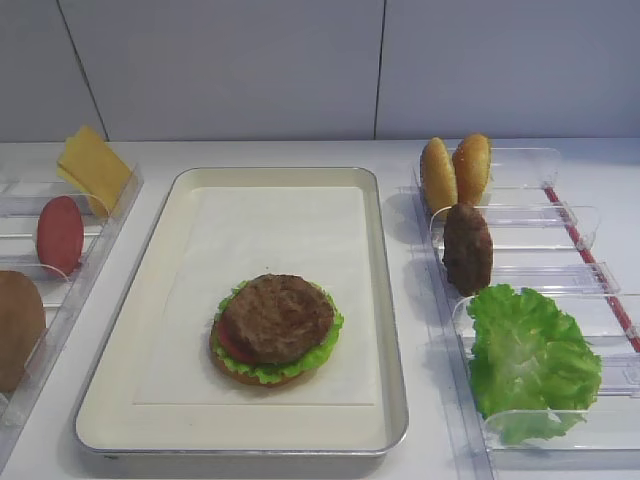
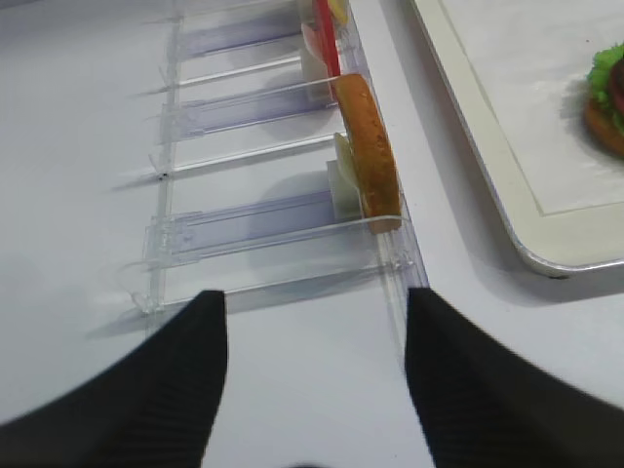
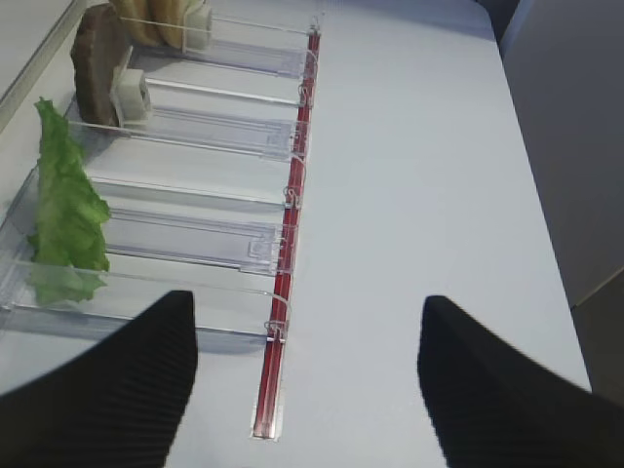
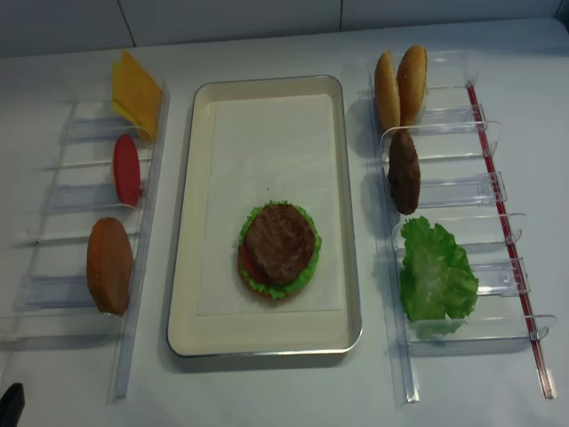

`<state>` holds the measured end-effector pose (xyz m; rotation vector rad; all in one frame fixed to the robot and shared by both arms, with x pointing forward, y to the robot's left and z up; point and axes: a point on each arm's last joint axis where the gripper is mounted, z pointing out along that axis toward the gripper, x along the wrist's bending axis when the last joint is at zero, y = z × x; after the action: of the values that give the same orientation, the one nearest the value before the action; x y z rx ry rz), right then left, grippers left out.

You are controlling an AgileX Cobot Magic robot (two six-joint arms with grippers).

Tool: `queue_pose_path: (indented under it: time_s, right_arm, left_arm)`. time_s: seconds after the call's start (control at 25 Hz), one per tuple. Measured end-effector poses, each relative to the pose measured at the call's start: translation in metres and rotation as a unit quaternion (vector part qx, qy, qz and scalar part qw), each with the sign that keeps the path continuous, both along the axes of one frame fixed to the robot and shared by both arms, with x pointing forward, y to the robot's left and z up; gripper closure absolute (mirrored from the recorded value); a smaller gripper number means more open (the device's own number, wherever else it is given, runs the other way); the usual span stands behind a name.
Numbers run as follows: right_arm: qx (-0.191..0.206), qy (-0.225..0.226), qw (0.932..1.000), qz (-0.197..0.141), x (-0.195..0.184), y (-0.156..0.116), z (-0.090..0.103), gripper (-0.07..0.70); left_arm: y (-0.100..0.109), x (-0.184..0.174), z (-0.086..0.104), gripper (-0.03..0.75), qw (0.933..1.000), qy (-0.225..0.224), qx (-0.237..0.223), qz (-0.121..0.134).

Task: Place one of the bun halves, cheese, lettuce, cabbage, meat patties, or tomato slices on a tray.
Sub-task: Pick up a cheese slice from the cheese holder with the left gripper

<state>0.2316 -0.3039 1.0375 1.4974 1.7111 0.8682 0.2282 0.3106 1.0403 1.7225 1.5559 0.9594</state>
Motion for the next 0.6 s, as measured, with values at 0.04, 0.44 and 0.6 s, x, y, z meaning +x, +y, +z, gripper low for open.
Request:
queue_pose_path:
  time_s: [0.04, 0.44, 0.6]
  right_arm:
    - [0.0, 0.0, 1.0, 0.0, 0.0, 0.0, 0.0, 0.131]
    - [0.0, 0.0, 1.0, 0.0, 0.0, 0.0, 0.0, 0.131]
    - [0.001, 0.0, 1.0, 0.0, 0.0, 0.0, 0.0, 0.131]
  left_arm:
    - [0.0, 0.0, 0.0, 0.319, 1.0, 0.0, 0.0, 0.0]
    - [0.0, 0.006, 0.009, 0.319, 0.9982, -0.021, -0.048, 0.03]
    - [-0.004, 0.038, 0.02, 0.319, 0.998, -0.001, -0.056, 0.03]
